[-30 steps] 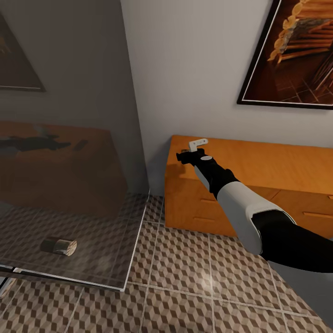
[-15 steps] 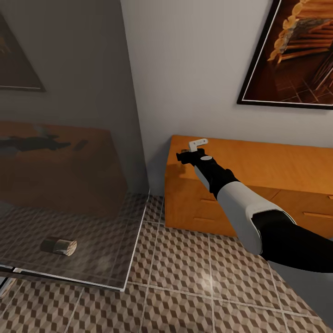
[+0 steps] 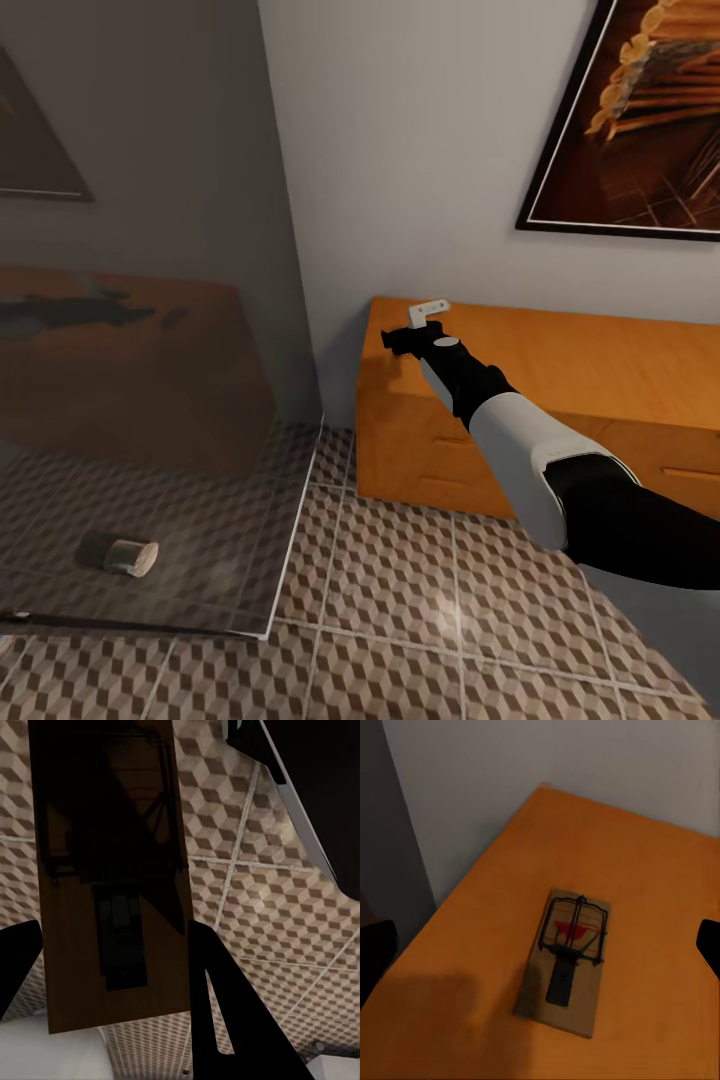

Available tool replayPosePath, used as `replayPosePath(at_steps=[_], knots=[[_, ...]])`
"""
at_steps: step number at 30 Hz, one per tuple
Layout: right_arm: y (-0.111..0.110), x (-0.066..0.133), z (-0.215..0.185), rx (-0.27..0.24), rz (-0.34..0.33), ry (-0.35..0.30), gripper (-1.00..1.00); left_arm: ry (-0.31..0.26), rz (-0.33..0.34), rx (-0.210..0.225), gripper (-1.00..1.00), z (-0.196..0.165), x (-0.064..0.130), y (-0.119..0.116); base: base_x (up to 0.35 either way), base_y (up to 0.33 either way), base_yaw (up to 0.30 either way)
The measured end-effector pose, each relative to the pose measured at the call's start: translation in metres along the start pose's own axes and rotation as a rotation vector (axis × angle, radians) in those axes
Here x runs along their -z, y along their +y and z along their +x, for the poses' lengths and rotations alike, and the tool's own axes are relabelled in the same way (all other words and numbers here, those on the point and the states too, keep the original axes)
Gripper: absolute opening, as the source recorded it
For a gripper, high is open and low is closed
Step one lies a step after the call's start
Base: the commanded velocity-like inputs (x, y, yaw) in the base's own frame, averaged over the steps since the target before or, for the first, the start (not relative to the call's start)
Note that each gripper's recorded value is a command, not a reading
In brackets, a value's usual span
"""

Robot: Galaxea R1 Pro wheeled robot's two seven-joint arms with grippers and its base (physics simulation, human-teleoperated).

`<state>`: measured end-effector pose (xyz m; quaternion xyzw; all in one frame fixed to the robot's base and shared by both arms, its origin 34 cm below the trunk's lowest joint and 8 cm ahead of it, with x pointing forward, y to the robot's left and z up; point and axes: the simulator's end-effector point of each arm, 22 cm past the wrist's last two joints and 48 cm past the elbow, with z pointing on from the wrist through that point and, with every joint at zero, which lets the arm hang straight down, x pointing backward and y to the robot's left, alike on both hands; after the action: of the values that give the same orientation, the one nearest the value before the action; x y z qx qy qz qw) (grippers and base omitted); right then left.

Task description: Take the four mousetraps from the cabinet in the bathroom and place them on the bathroom floor. Make sure all four end up on the same floor surface, and ensure that at least two of them are either under or directly next to the same bathroom sink.

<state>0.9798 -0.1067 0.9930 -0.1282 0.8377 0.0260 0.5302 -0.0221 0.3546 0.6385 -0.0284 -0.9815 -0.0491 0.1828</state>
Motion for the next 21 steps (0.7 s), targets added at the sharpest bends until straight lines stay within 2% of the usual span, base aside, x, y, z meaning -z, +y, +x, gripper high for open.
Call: replayPosePath(at_steps=[9,21], knots=[[0.0,-0.0002,0.0001,0.0,0.0,0.0,1.0,0.0,0.0,0.0,-1.0,0.0,0.0,0.0001,0.202,0.0,0.0],[0.0004,-0.0005,0.0013,0.0,-0.001,0.003,1.0,0.0,0.0,0.0,-1.0,-0.0004,0.0,-0.0001,0.016,0.0,0.0]])
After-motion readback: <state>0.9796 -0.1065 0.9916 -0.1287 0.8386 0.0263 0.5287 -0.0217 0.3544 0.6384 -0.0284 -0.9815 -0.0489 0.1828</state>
